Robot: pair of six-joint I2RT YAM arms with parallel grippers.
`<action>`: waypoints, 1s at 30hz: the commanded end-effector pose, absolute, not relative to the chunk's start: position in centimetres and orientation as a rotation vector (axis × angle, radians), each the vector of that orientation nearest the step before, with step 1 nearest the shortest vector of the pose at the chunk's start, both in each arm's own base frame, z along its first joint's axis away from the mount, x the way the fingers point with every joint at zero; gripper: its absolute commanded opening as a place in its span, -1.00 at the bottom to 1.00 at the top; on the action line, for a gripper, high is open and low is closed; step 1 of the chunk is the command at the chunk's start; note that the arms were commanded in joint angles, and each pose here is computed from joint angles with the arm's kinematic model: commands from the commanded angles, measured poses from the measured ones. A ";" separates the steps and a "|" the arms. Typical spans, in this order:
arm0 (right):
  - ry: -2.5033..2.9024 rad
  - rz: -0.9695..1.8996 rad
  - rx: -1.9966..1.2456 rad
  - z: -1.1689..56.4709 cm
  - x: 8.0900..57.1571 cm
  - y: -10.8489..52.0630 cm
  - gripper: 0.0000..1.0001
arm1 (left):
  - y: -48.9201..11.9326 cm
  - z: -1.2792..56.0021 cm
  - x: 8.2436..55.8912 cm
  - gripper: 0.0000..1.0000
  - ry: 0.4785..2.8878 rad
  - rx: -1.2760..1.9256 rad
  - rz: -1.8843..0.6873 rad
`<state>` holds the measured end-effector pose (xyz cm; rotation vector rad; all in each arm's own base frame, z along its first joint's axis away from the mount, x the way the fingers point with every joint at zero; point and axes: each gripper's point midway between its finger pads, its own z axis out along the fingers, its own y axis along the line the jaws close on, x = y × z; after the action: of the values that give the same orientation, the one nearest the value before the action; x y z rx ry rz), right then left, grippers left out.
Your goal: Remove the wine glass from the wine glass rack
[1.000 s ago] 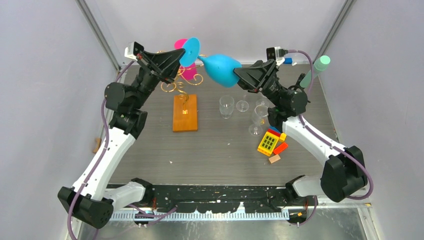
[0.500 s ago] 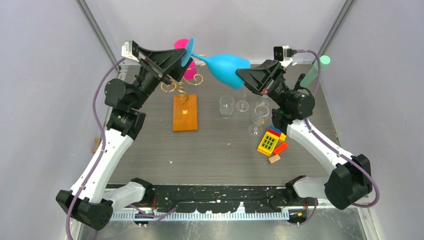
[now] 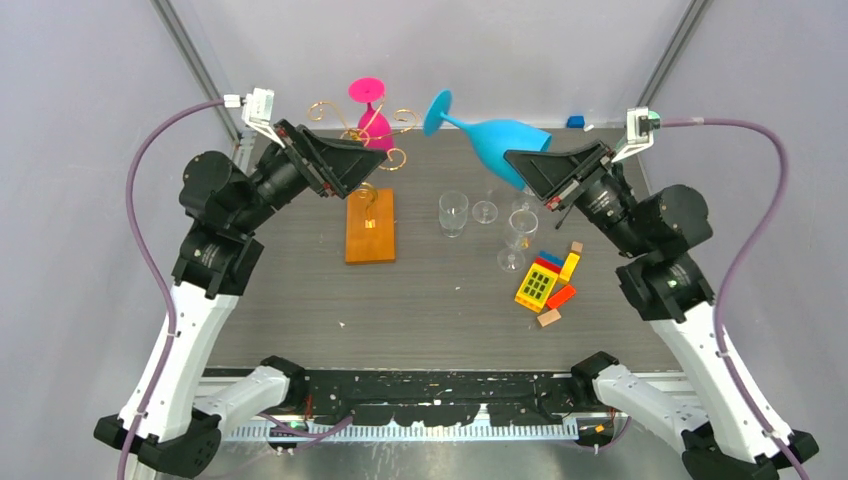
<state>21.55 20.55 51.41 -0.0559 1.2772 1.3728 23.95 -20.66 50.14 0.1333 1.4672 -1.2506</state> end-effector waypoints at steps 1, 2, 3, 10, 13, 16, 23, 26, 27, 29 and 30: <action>1.662 0.947 -0.042 43.5 23.5 17.7 -0.99 | -21.0 49.2 21.6 0.94 1.477 0.425 -1.128; 1.682 0.911 -0.033 43.7 23.4 17.1 -0.99 | -21.0 48.9 21.4 0.95 1.477 0.442 -1.122; 1.779 0.850 -0.039 41.5 23.3 16.6 -0.99 | -20.9 48.7 21.3 0.96 1.477 0.455 -1.112; 2.062 0.682 -0.164 36.0 21.2 15.1 -0.99 | -20.6 47.4 20.7 0.97 1.502 0.517 -1.062; 2.162 0.670 -0.209 33.9 21.3 15.7 -0.99 | -20.6 47.1 20.8 0.98 1.509 0.526 -1.051; 2.263 0.635 -0.251 31.4 22.0 16.9 -0.99 | -20.5 46.7 20.9 0.99 1.522 0.525 -1.040; 2.369 0.345 -0.280 26.9 24.7 19.8 -0.99 | -19.6 46.1 21.8 0.99 1.571 0.475 -0.964; 2.413 0.238 -0.265 25.4 25.7 19.8 -0.99 | -19.2 46.2 22.0 0.99 1.573 0.458 -0.933; 2.440 0.214 -0.273 24.6 25.9 20.0 -0.99 | -19.1 46.2 22.0 0.99 1.572 0.457 -0.928; 2.465 0.211 -0.285 23.8 26.2 20.5 -0.99 | -19.0 46.3 22.0 0.99 1.568 0.457 -0.926; 2.469 0.214 -0.289 23.7 26.3 20.7 -0.99 | -19.1 46.3 22.0 0.99 1.568 0.457 -0.925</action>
<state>24.93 20.95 22.51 -0.3312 2.5111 0.2702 22.72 -19.78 44.04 0.4494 1.6391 -0.9648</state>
